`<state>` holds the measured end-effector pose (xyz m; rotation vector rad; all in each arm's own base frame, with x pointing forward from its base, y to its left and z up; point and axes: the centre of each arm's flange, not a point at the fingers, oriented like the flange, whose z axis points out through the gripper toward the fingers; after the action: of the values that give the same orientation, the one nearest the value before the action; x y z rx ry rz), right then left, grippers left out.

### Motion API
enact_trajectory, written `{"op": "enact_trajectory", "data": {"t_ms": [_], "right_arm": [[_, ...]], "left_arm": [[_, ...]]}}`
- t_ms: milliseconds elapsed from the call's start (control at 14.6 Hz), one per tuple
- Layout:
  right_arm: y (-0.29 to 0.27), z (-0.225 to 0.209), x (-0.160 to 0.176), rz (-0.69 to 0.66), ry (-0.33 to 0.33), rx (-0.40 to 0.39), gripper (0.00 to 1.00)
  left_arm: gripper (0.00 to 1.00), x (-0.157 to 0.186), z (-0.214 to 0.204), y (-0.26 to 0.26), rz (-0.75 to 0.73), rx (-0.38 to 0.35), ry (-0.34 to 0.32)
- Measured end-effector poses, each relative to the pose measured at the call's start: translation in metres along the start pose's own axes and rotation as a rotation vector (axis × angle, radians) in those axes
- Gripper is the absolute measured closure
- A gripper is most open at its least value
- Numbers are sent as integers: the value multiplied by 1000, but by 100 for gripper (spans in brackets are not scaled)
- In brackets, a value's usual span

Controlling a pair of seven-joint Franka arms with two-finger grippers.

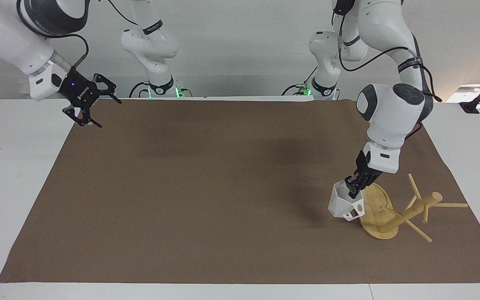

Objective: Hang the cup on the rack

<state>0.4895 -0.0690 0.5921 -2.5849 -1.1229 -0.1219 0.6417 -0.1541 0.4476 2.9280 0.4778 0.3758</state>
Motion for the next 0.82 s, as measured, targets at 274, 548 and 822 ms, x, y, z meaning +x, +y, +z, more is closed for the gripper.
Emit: {"op": "enact_trajectory", "data": {"t_ms": [274,548,822], "right_arm": [[-28,-51,13,302,-171,-91,1],[-33,-52,40,573,-282,-204,1],[-41,-26,71,727,-322,-267,1]], "left_arm": [[89,12,0,-21,7,9,5],[89,23,0,-42,9,19,7],[89,30,0,-58,19,25,9]]}}
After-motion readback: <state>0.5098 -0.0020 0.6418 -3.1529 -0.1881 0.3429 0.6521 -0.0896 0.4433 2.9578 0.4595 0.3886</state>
